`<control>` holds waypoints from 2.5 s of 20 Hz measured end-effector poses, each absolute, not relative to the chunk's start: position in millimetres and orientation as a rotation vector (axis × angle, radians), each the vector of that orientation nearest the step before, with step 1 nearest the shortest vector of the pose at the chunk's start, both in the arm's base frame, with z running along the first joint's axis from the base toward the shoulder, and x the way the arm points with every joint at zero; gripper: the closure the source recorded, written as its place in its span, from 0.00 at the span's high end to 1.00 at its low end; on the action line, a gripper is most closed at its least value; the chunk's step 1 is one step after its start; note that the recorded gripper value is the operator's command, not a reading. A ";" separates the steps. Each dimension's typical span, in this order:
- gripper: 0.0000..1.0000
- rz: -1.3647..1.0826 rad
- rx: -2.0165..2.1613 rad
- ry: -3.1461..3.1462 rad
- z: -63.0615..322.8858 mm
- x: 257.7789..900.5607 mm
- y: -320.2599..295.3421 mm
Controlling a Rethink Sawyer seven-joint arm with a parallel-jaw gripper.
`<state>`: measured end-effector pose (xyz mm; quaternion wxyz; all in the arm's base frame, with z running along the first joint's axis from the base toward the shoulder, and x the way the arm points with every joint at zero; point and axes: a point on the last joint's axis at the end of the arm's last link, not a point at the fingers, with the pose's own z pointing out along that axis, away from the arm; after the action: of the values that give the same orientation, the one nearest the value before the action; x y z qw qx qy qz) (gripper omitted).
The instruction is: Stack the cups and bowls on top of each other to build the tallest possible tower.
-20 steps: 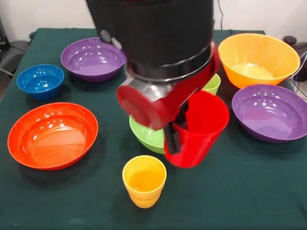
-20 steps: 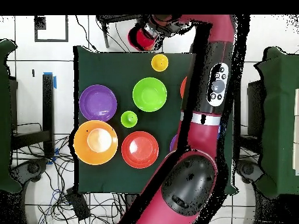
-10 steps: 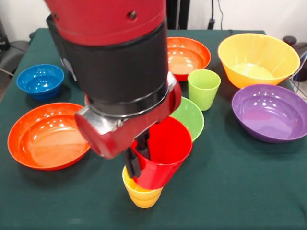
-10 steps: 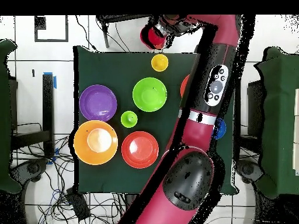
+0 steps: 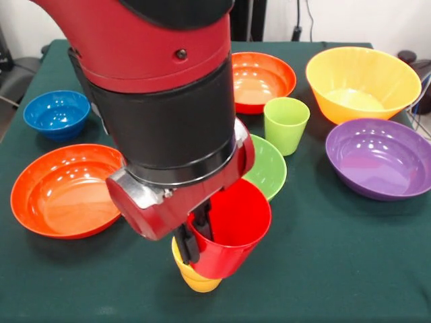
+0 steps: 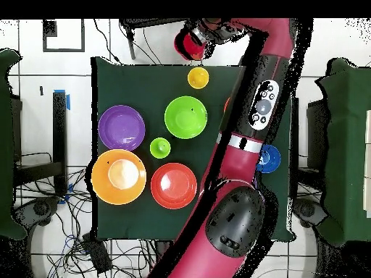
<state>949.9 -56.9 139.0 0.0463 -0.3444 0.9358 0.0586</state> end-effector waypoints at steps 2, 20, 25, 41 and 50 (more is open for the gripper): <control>0.00 0.199 -1.053 2.857 138.6 949.9 -52.8; 0.00 0.306 -1.121 2.909 151.5 945.0 -45.1; 0.00 0.307 -1.162 2.878 154.3 948.1 -46.9; 0.00 0.358 -1.229 2.816 143.8 952.4 -43.7; 0.00 0.381 -1.216 2.796 149.6 955.2 -42.5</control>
<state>955.2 -42.5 149.6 0.0347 -0.3955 0.9094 0.1240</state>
